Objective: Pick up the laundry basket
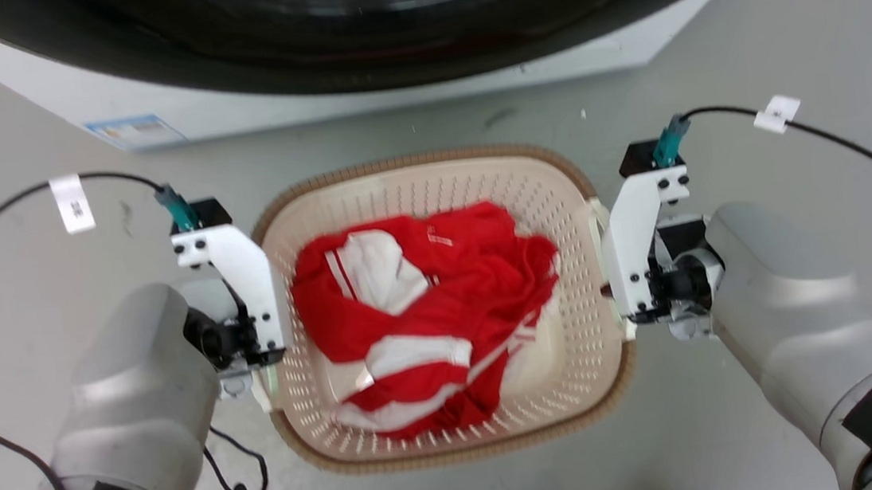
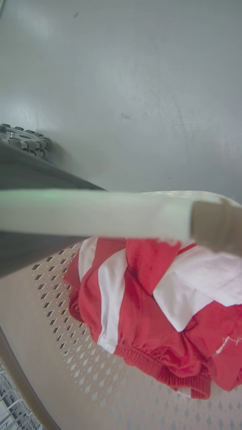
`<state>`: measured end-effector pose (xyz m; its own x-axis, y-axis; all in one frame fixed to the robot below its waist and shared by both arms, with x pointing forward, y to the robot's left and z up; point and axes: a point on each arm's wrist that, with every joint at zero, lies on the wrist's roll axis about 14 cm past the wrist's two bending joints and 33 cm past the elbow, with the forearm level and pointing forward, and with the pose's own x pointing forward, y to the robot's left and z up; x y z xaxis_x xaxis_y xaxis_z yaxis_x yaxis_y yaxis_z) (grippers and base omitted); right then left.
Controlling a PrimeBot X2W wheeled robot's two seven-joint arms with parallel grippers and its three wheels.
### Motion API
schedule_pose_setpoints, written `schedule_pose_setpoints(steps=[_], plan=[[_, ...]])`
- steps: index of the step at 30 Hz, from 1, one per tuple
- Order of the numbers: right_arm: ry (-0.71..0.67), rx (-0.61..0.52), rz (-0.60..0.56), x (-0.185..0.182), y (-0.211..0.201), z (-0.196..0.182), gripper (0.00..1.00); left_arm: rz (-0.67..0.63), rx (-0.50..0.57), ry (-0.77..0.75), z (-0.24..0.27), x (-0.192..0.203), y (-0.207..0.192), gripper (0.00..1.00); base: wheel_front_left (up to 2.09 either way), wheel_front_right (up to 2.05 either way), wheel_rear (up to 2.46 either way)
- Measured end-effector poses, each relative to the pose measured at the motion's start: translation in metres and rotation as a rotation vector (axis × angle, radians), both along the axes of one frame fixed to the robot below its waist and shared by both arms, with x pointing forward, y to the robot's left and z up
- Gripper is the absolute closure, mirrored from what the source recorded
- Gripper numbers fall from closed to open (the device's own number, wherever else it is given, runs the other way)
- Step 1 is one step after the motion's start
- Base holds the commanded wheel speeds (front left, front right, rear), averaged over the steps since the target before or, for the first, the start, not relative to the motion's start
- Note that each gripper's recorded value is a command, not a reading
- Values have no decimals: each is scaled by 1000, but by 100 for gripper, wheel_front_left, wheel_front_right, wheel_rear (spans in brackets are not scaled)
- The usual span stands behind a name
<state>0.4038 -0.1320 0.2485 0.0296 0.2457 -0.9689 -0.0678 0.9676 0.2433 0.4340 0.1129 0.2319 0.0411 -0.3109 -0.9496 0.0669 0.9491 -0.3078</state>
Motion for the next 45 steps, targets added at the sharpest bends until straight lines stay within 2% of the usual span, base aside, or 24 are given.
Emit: schedule_pose_setpoints(steps=[19,35,45], plan=[[-38,12,26,-38,6,75,100,37,-14,3,79,-52,8,100,0,0,0],[-7,2,34,-93,1,100,100,40,-34,-5,106,-104,3,100,0,0,0],[-13,-4,29,-104,-2,105,100,43,-47,-6,111,-118,-1,100,0,0,0]])
